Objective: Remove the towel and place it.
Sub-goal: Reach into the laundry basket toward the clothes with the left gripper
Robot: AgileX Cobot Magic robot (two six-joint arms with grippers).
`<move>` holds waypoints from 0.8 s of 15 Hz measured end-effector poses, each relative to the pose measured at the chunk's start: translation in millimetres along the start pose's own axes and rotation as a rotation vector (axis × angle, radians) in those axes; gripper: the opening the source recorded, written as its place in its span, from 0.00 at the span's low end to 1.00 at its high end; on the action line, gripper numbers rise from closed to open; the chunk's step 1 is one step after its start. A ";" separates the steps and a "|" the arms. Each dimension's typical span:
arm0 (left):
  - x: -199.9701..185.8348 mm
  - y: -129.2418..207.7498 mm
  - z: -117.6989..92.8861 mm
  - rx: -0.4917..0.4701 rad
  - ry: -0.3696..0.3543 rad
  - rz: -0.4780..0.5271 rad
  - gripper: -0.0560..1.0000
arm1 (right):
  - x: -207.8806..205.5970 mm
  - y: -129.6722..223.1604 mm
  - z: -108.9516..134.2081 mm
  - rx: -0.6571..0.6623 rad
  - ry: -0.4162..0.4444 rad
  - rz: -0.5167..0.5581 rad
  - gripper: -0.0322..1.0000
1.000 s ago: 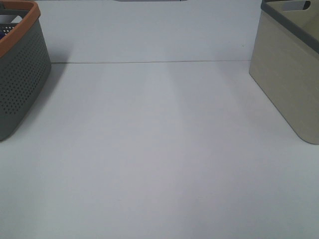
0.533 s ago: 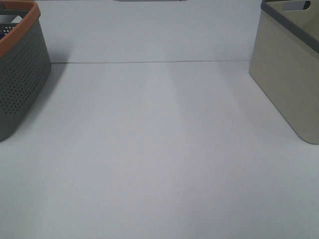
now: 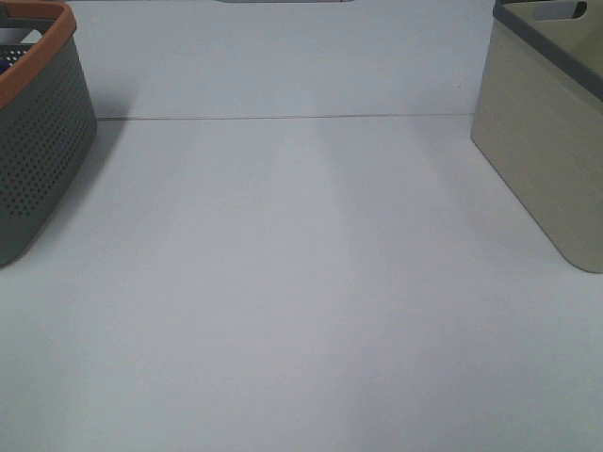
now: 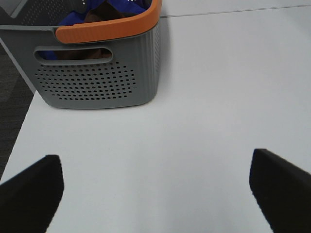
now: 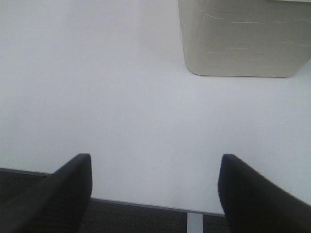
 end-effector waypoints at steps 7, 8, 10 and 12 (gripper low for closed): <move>0.0 0.0 0.0 0.000 0.000 0.000 0.99 | 0.0 0.0 0.0 0.000 0.000 0.000 0.65; 0.0 0.0 0.0 0.000 0.000 0.000 0.99 | 0.0 0.0 0.0 0.000 0.000 0.000 0.65; 0.0 0.0 0.0 0.000 0.000 0.000 0.99 | 0.0 0.0 0.0 0.000 0.000 0.000 0.65; 0.0 -0.1 -0.7 -0.003 0.005 -0.001 0.99 | 0.0 0.0 0.0 0.000 0.000 0.000 0.65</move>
Point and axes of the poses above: a point on each arm's last joint axis where the gripper is mounted, x pointing out along that axis toward the gripper, z along the wrist's bending axis when the last joint is at zero, y = z × x, the point moved 4 cm from there along x, pointing out along that axis toward the gripper, and after that the axes turned 4 degrees about x, right-handed, at the moved point
